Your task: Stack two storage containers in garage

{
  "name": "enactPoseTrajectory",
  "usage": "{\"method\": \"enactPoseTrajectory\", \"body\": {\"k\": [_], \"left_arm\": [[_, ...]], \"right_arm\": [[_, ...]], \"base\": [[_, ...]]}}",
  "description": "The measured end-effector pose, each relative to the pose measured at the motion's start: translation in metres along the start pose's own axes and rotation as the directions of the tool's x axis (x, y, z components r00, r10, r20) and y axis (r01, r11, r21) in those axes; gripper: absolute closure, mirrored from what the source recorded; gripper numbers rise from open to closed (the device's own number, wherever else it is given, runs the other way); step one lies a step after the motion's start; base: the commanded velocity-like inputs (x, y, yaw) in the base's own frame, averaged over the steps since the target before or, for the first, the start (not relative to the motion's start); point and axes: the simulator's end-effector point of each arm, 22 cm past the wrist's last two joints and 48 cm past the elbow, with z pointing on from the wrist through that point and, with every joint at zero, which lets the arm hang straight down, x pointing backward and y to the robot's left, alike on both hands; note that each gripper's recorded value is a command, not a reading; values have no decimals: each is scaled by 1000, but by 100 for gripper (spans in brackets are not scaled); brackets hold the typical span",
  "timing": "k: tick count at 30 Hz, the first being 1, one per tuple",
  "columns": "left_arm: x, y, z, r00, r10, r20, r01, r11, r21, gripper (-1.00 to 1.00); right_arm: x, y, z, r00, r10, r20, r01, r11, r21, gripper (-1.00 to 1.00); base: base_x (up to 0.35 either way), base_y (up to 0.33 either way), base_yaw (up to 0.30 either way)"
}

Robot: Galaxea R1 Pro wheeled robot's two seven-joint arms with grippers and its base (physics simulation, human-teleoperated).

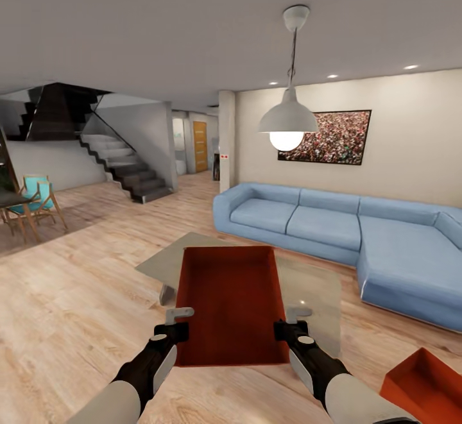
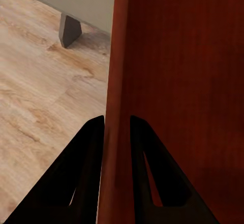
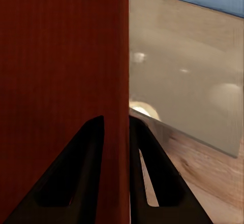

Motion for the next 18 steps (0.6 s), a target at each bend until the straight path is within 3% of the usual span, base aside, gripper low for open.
{"method": "enactPoseTrajectory", "body": {"k": [18], "left_arm": [[0,0,0,1000,0,0,0,1000,0,100]], "right_arm": [[0,0,0,1000,0,0,0,1000,0,100]], "base": [[0,0,278]]}}
